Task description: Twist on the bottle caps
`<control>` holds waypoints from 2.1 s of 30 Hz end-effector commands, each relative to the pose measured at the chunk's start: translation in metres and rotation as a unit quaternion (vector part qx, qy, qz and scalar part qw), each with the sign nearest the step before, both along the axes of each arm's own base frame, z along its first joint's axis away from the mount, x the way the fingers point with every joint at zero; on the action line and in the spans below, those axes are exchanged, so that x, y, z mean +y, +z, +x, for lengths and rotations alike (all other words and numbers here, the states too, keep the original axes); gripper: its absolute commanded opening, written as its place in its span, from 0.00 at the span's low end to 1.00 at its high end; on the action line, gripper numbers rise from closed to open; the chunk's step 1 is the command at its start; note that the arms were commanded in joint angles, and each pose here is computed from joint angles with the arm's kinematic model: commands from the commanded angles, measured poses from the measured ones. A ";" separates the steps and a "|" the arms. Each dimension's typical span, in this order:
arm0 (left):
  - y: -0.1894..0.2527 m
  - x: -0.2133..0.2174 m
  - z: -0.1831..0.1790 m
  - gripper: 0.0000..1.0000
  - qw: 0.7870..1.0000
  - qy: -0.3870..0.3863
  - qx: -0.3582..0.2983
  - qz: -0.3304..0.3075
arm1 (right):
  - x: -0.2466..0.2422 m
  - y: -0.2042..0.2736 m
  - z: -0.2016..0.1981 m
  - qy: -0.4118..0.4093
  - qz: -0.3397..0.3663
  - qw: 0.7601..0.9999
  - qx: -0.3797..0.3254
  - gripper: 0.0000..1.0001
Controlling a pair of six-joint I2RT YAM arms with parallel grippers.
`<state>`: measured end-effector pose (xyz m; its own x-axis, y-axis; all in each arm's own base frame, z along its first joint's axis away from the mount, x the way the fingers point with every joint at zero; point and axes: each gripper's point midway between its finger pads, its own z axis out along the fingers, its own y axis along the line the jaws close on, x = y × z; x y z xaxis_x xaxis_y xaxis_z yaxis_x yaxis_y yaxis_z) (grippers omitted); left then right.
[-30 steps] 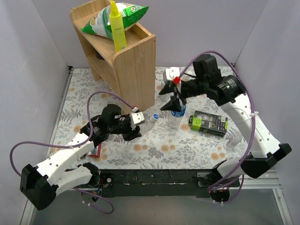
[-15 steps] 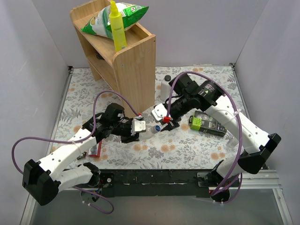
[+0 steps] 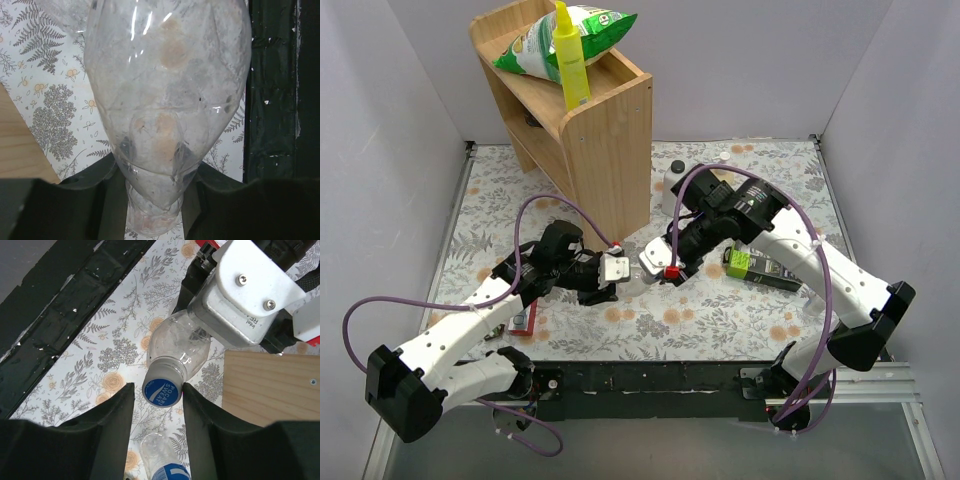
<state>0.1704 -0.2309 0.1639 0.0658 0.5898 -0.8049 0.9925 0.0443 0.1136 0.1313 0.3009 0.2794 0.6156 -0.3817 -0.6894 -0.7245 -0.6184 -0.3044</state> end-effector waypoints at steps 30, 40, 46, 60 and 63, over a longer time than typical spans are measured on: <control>0.087 -0.025 0.040 0.00 0.968 0.143 -0.043 -0.202 | 0.038 0.021 0.046 -0.318 0.126 0.890 0.302 0.01; 0.080 -0.014 0.049 0.00 0.962 0.188 -0.049 -0.191 | 0.045 0.017 0.056 -0.349 0.103 0.867 0.342 0.01; 0.071 -0.014 0.036 0.00 0.971 0.165 -0.018 -0.175 | 0.048 0.042 0.051 -0.277 0.151 0.897 0.310 0.01; 0.086 -0.023 0.011 0.00 0.990 0.003 -0.007 -0.142 | 0.018 0.058 0.009 -0.044 0.205 0.974 0.087 0.01; 0.085 -0.024 0.015 0.00 0.992 -0.006 -0.011 -0.129 | 0.014 0.051 0.007 -0.018 0.198 0.979 0.048 0.01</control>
